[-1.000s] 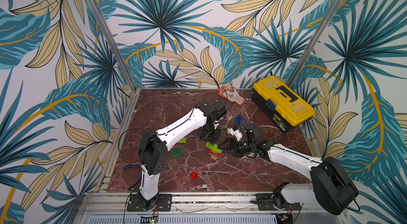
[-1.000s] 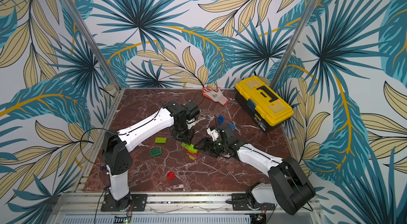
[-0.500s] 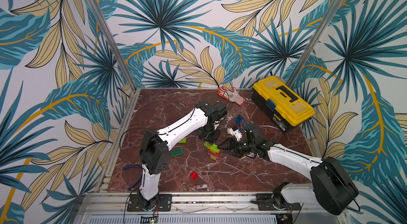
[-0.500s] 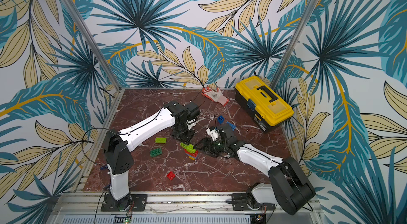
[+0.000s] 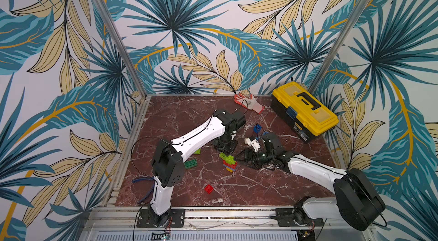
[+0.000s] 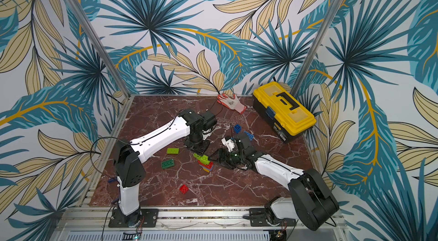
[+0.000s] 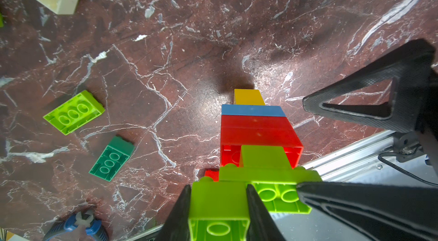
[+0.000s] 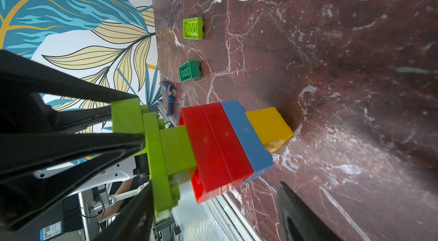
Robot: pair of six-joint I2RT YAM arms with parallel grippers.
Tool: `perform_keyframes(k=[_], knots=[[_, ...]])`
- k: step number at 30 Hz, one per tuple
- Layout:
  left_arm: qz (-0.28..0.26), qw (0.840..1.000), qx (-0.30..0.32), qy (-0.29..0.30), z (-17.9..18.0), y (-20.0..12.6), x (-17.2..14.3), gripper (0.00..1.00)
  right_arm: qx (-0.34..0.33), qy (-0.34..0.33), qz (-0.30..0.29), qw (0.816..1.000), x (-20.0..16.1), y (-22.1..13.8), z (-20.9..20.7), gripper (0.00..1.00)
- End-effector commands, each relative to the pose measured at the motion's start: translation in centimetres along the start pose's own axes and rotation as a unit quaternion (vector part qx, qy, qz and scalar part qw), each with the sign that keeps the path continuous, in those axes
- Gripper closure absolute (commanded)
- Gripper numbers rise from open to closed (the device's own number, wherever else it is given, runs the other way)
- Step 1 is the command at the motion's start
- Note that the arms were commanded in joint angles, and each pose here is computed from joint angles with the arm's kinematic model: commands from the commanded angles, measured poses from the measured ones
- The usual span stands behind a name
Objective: Assemble a carrot with lego
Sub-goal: Assemble the lego brick with the lego brick.
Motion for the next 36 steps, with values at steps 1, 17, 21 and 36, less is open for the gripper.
perform_keyframes(k=[1,17,21,36], knots=[[0.047,0.999,0.005,0.001,-0.8,2.0,-0.5,0.76,-0.017,0.005,0.009,1.000,-0.4,0.2,-0.8,0.22],[0.063,0.998,-0.019,-0.004,-1.4,3.5,-1.0,0.77,-0.038,0.001,0.014,0.999,-0.7,-0.1,-1.2,0.22],[0.051,0.998,-0.021,-0.004,-1.4,2.8,-1.0,0.77,-0.054,-0.003,0.013,0.998,-0.6,-0.6,-1.2,0.23],[0.028,1.000,0.008,-0.006,-0.7,1.3,-1.1,0.70,-0.062,-0.002,0.014,0.998,-0.3,-0.8,-1.3,0.23]])
Point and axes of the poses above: each gripper's point midway between its finger pads, its own y axis out along the fingers, its own z axis along the line the jaws close on, x = y × z, the point moved 8 cm from there along -y, back along the fingers, and after that the axes turned 2 degrees about -y, right-handed, at the moved point
